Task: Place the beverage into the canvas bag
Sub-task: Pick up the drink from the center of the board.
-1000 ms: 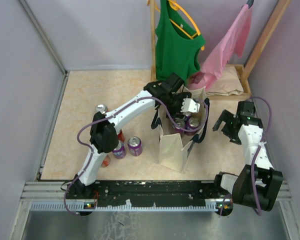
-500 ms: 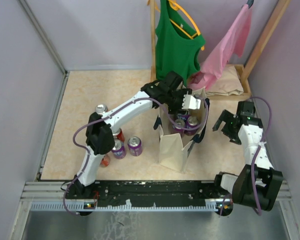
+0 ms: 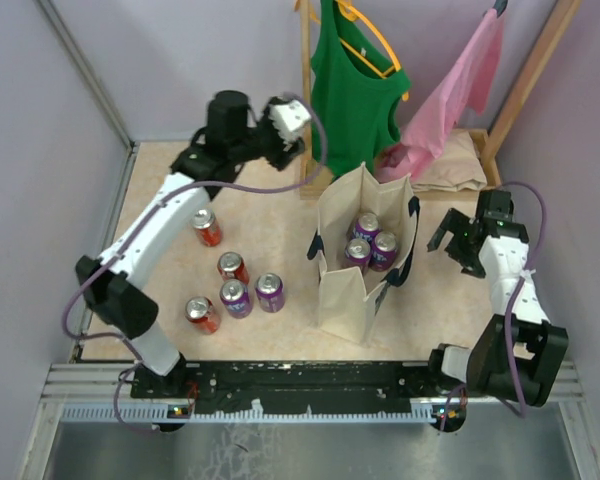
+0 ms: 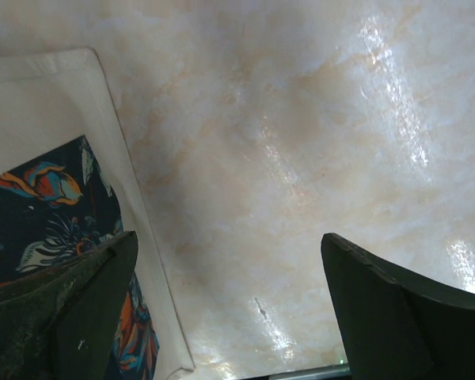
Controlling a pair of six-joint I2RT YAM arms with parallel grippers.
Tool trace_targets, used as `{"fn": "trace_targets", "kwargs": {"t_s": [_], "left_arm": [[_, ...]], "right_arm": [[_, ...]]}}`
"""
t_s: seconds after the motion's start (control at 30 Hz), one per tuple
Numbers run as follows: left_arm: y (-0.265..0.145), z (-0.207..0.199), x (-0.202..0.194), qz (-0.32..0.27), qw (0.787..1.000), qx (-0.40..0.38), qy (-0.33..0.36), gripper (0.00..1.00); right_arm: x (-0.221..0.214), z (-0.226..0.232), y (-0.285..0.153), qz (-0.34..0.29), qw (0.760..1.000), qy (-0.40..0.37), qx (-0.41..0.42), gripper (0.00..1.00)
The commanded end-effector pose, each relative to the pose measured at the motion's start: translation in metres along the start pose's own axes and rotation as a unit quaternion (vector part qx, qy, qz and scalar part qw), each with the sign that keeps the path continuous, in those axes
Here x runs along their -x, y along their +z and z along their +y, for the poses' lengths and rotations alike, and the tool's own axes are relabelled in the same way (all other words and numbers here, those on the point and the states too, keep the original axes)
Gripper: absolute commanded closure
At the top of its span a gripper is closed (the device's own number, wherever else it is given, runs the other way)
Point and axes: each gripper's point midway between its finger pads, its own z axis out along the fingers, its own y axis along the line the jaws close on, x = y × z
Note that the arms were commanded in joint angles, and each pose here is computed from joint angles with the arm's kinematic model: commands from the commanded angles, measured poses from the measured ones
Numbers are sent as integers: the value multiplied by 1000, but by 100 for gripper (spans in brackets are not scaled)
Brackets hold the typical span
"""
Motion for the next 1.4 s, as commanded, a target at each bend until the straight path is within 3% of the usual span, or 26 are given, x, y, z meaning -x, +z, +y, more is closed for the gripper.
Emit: {"fn": "trace_targets", "kwargs": {"t_s": [0.0,0.2,0.37,0.57,0.77,0.87,1.0,1.17,1.37], "left_arm": [[-51,27,-31,24,993,53,-103,33],[-100,1,-139,178,955,63,-228,29],[-107,-17,-205,278,916,69,-282,22],[-121,17,-263,337,873,133,-326,17],[-141,29,-305,384,833,145,-370,17],[-146,31,-308,389,835,147,-361,17],[-136,31,-274,347,876,101,-320,18],[-124,-39,-216,320,910,-59,-255,19],[-138,-135,-167,280,907,-247,-194,20]], "right_arm": [[29,11,-11,-37,999,7,19,1],[29,12,-11,-39,999,10,21,1],[24,11,-12,-35,999,10,21,1],[16,7,-20,-39,999,8,19,1],[7,4,-26,-42,999,11,17,1],[3,2,-27,-45,999,17,16,1],[-4,1,-26,-43,999,25,17,1],[-8,0,-24,-39,999,28,17,1],[-8,0,-20,-34,999,26,16,1]]}}
